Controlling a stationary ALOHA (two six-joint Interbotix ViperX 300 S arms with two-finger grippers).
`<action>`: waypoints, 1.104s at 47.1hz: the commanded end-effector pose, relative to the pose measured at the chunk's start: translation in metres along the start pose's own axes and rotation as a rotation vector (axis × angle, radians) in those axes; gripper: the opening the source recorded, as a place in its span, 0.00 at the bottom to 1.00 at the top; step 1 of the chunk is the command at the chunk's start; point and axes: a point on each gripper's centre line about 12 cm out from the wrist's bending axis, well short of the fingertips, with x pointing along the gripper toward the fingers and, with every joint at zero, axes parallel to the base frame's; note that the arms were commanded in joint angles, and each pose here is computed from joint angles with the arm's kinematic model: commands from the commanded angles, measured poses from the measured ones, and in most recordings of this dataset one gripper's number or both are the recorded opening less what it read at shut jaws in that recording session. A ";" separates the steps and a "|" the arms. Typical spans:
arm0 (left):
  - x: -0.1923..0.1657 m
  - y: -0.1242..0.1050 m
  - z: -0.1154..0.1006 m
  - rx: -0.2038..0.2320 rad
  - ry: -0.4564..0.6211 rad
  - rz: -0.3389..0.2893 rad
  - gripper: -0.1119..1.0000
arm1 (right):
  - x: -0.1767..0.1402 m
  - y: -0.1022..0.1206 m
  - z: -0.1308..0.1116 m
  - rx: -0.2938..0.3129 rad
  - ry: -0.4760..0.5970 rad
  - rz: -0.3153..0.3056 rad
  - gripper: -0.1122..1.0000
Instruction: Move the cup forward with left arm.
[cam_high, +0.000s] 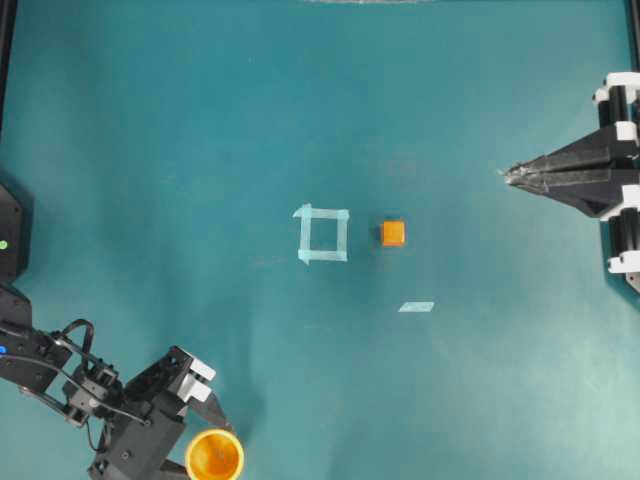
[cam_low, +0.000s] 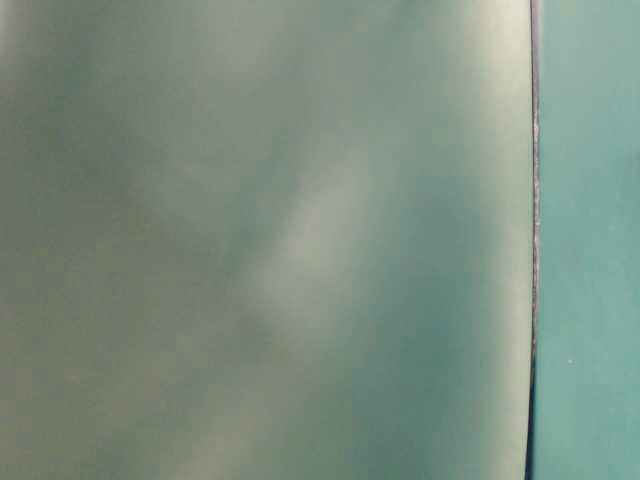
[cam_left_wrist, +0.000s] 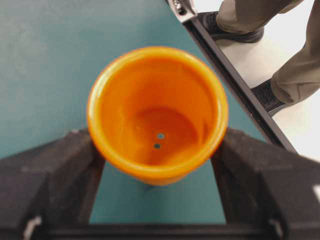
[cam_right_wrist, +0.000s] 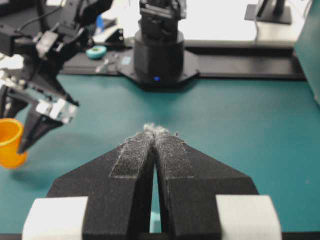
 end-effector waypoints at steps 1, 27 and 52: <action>0.001 -0.002 0.012 -0.001 -0.035 -0.005 0.69 | 0.002 0.000 0.015 0.000 -0.038 0.000 0.10; 0.001 -0.002 0.012 0.000 -0.027 -0.005 0.69 | 0.002 0.000 0.014 0.000 -0.037 0.000 0.10; 0.002 -0.002 0.012 -0.001 -0.027 -0.005 0.69 | 0.002 0.000 0.015 0.000 -0.038 0.000 0.10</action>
